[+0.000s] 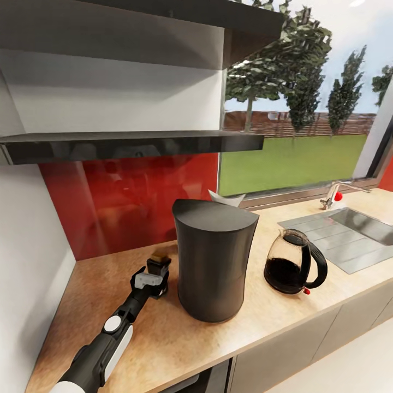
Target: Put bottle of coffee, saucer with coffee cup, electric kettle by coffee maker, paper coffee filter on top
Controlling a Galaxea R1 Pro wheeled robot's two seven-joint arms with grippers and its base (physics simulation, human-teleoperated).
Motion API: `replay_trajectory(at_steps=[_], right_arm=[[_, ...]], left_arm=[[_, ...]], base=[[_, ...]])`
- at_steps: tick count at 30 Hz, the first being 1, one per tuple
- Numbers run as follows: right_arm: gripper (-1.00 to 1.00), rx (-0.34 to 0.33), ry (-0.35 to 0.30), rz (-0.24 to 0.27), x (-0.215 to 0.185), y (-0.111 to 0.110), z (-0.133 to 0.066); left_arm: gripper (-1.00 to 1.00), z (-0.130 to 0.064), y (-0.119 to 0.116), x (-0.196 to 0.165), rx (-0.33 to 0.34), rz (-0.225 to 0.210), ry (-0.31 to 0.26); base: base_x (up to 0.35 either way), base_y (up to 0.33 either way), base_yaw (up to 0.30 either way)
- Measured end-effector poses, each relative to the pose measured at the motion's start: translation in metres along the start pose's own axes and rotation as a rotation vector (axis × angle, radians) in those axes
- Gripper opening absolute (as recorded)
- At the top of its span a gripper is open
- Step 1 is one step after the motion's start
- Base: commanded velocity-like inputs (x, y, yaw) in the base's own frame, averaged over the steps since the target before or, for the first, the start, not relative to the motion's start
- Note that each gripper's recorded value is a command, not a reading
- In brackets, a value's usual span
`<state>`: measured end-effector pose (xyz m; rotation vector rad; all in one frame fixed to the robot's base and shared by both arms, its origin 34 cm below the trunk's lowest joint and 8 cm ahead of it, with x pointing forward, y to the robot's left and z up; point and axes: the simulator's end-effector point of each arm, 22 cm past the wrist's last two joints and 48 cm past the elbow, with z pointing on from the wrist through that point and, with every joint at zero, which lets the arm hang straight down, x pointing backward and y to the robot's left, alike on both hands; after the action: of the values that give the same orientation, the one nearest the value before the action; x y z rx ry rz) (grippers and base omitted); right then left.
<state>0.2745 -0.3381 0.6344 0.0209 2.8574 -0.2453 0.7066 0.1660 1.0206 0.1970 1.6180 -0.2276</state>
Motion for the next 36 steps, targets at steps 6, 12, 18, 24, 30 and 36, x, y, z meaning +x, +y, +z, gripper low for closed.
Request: replay_trajectory(at_steps=[6,12,18,24,30,36], right_arm=[[1.0,0.0,0.0,0.0,0.0,-0.0001,0.0],[1.0,0.0,0.0,0.0,0.0,-0.0001,0.0],[1.0,-0.001,0.0,0.0,0.0,0.0006,0.0],[1.0,-0.001,0.0,0.001,0.0,0.0011,-0.0001],[1.0,-0.002,0.0,0.001,0.0,0.0012,-0.0001],[1.0,-0.002,-0.001,0.001,-0.0003,0.0012,-0.0001]], left_arm=[[1.0,0.0,0.0005,0.0,-0.001,-0.001,0.0],[1.0,0.0,0.0004,-0.0001,-0.001,-0.003,0.0],[1.0,-0.0002,0.0015,0.0002,-0.003,-0.002,0.0],[1.0,-0.0002,0.0017,0.0,-0.003,-0.002,0.0],[1.0,-0.0002,0.0016,0.0,-0.003,-0.002,0.0],[1.0,-0.0002,0.0017,0.0,-0.003,-0.002,0.0]], base=[[0.0,0.0,0.0],[0.0,0.0,0.0],[0.0,0.0,0.0],[0.0,0.0,0.0],[0.0,0.0,0.0],[0.0,0.0,0.0]])
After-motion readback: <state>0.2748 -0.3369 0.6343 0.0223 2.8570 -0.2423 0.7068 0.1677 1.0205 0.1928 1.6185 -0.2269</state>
